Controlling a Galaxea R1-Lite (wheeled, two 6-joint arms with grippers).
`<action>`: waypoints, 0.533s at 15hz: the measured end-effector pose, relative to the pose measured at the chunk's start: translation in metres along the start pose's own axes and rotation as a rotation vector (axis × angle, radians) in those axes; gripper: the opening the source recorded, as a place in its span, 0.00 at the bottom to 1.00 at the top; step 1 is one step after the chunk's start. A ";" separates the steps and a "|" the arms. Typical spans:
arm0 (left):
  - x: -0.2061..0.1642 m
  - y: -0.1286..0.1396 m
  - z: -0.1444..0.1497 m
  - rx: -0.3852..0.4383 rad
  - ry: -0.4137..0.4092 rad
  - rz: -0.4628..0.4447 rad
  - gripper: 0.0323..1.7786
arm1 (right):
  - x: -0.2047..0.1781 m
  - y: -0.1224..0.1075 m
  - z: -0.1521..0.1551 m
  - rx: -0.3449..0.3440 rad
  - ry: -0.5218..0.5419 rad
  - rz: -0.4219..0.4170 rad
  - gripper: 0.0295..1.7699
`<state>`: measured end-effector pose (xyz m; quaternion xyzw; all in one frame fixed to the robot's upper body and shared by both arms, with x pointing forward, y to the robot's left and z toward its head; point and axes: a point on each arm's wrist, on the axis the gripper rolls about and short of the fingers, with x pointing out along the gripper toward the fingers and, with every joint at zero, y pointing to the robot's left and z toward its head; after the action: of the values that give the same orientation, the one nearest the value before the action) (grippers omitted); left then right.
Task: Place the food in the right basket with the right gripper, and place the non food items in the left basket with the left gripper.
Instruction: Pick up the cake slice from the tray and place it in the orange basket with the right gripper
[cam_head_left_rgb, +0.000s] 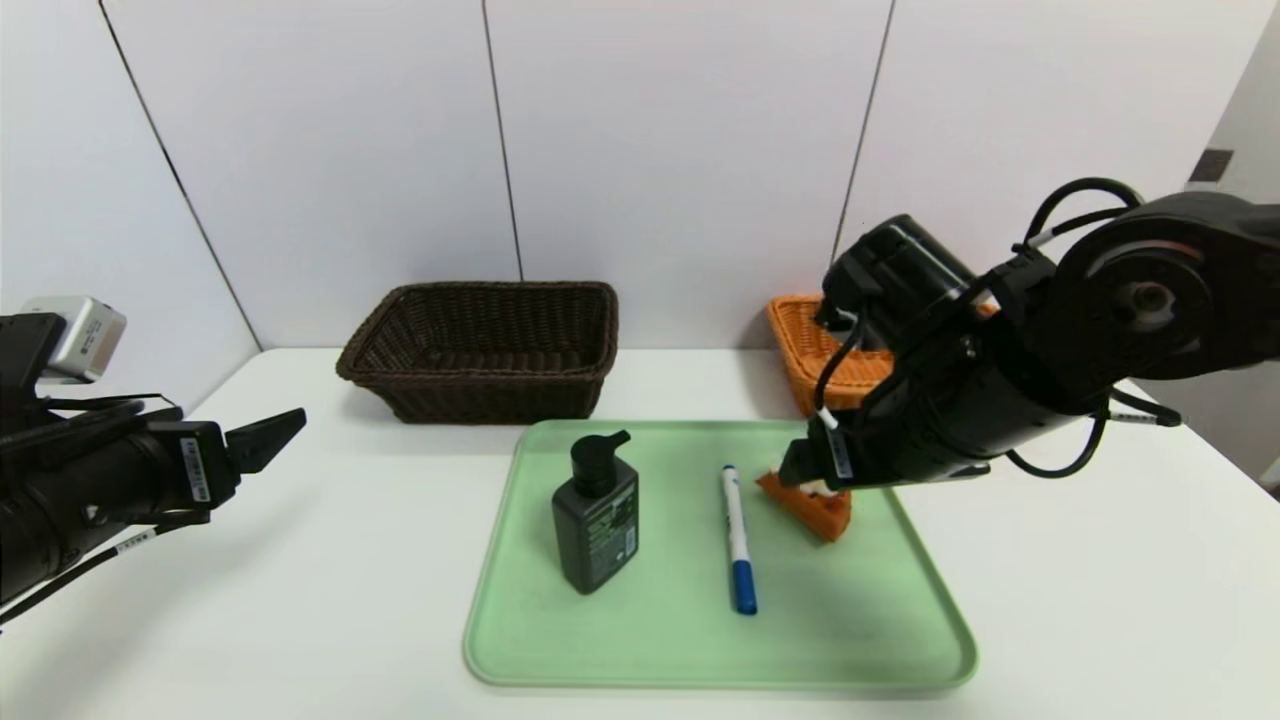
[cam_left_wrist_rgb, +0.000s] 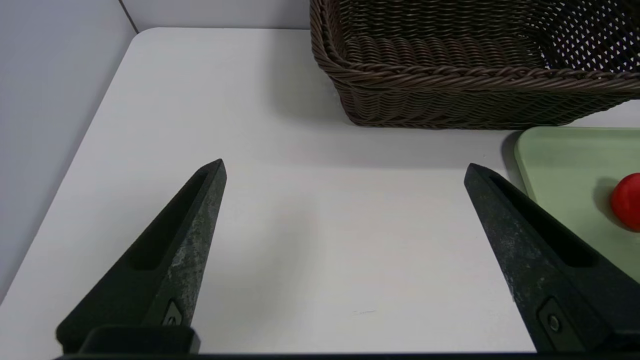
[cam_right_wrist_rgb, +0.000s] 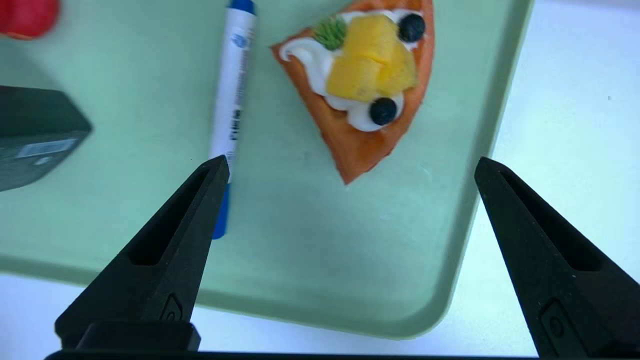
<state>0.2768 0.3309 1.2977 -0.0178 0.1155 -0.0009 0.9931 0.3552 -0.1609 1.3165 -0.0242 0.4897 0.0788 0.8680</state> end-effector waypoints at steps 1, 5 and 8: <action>-0.001 0.000 0.000 0.000 -0.002 0.001 0.95 | 0.007 0.000 -0.002 -0.001 0.011 -0.005 0.96; -0.002 0.000 0.000 0.000 -0.005 0.001 0.95 | 0.027 -0.003 0.002 0.026 -0.005 -0.010 0.96; -0.002 0.000 0.000 0.000 -0.005 0.001 0.95 | 0.036 -0.005 0.002 0.030 0.015 -0.021 0.96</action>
<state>0.2753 0.3312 1.2984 -0.0176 0.1131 -0.0005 0.9934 0.3762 -0.1616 1.2862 -0.0168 0.4973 0.0622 0.8652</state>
